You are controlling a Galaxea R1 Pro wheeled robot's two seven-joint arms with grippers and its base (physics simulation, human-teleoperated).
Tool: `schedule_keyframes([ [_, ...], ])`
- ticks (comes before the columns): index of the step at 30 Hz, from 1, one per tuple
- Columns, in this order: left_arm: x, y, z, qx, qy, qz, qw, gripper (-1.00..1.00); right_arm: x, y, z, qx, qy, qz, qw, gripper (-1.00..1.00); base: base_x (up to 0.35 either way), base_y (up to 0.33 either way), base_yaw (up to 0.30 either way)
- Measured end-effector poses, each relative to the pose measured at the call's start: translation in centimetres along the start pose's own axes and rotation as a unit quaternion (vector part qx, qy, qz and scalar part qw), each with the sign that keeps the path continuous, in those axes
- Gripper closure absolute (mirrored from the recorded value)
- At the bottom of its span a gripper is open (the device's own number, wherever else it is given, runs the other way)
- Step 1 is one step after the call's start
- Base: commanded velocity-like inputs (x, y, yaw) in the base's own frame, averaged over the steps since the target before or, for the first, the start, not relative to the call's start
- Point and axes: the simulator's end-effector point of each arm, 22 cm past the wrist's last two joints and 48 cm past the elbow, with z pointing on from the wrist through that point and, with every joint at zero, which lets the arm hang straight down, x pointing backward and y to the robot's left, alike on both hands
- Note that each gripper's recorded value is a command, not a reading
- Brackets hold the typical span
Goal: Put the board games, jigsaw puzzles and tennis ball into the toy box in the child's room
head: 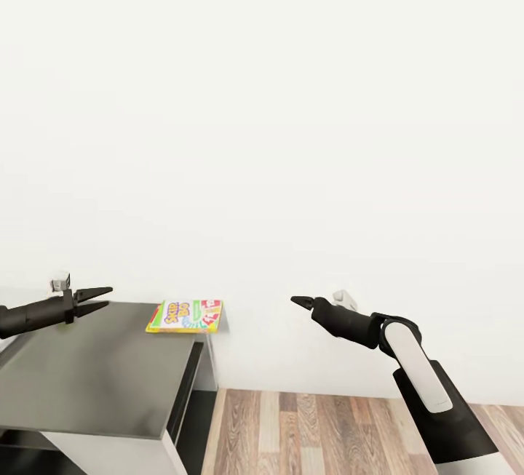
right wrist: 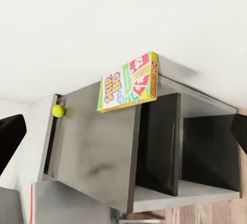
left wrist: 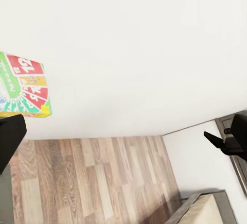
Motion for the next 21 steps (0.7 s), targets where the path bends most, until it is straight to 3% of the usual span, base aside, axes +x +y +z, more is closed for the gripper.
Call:
schedule_keyframes([
  [12,-0.4,-0.9,-0.4,0.004,-0.005,0.007,1.0000,-1.00,-0.4,0.8,-0.5,-0.004,-0.006,-0.006,1.0000,-1.00,0.006,0.132,0.071],
  [21,-0.5,-1.2,-0.3,0.007,-0.006,0.010,0.9999,-1.00,-0.4,0.9,-0.6,-0.003,-0.007,-0.007,0.9999,-1.00,0.000,0.028,0.029],
])
